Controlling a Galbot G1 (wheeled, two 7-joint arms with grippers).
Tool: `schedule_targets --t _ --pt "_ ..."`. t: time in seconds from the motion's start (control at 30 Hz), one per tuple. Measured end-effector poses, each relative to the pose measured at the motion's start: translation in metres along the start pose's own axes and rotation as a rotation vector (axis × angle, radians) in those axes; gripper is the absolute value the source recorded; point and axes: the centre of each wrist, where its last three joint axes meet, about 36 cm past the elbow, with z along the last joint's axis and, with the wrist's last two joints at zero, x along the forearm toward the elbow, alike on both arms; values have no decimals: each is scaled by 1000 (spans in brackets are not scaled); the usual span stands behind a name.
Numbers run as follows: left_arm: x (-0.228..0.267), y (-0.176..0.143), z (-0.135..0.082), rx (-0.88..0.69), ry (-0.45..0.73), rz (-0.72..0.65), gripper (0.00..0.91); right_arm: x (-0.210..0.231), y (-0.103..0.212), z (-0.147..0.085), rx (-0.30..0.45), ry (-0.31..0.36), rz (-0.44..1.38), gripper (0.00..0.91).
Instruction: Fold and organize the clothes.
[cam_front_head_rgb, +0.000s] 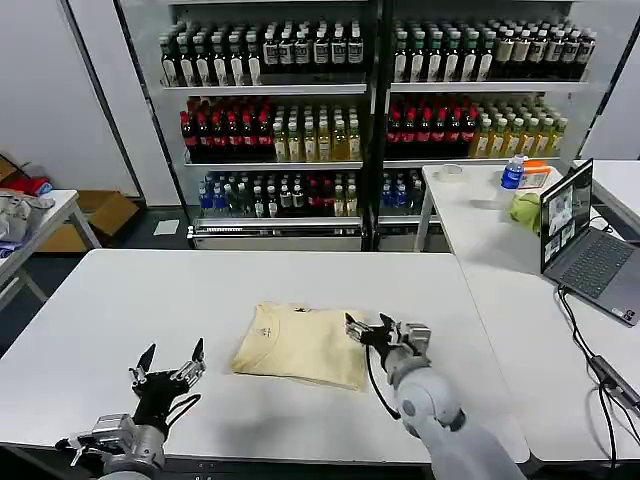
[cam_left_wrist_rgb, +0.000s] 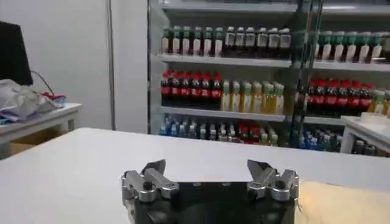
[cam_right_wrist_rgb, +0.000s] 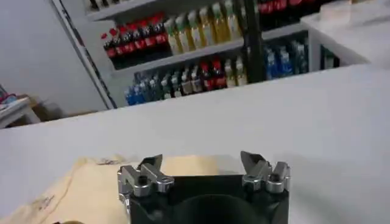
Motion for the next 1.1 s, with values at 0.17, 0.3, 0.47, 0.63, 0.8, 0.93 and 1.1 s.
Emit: schedule_targets --t 0.17,0.3,0.47,0.63,0.8,0.93,1.1 --pt "5 2 -2 -11 -1 3 907 -18 6 0 -62 53 9 20" --pt "6 4 -4 -17 -2 2 907 -28 8 0 -100 80 14 0" --pt "7 5 -5 -18 -2 6 907 -38 12 -2 -133 92 18 0" --pt "6 3 -5 -16 -1 12 907 -46 12 -4 -155 98 22 0" --pt "4 2 -5 -15 0 14 907 -55 13 -7 -172 101 27 0" --pt "4 4 -4 -16 2 12 907 -60 11 -7 -166 99 31 20" --pt "3 6 -5 -19 4 12 907 -60 11 -4 -111 67 29 907"
